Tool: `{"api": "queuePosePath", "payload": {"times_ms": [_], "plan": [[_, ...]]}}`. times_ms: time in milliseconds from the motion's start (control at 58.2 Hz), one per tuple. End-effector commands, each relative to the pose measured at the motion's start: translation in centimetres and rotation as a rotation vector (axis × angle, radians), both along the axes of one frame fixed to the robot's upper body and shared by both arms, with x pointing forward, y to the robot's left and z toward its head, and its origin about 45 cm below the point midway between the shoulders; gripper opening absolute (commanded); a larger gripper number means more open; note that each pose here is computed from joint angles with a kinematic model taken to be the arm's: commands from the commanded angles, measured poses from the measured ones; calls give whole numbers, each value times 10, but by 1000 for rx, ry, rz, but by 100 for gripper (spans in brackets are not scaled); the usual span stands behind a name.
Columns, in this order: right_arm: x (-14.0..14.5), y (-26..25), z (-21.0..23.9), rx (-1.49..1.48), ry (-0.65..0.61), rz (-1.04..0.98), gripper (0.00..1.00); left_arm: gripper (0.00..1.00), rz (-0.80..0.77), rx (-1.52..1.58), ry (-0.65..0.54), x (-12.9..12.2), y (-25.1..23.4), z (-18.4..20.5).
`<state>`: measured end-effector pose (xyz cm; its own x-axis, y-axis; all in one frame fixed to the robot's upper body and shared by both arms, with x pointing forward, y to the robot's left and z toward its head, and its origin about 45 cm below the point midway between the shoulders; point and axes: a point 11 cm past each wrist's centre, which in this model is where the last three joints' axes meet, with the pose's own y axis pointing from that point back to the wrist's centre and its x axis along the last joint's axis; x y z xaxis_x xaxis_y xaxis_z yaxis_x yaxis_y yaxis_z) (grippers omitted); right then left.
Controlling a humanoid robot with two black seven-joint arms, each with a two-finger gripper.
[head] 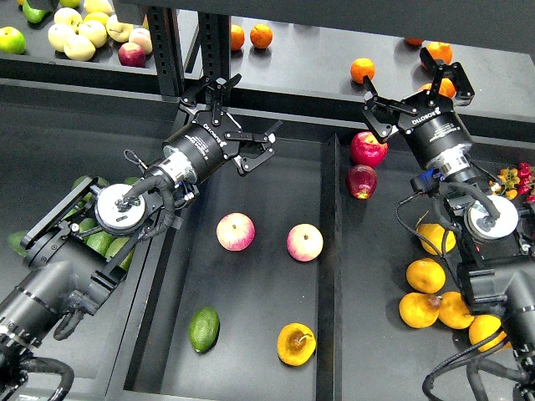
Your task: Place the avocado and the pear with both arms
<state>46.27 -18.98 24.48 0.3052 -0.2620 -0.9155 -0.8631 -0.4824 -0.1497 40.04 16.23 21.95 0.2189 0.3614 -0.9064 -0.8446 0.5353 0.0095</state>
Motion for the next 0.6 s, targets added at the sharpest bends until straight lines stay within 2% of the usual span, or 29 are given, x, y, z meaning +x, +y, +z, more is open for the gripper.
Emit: {"api": "queuePosePath", "payload": {"times_ms": [0, 584], "plan": [[-1, 2, -1, -6, 1, 8, 99, 100, 0, 0, 2, 0, 0, 0], [0, 1, 4, 4, -18, 6, 99, 100, -13, -21, -46, 1, 7, 3]]}}
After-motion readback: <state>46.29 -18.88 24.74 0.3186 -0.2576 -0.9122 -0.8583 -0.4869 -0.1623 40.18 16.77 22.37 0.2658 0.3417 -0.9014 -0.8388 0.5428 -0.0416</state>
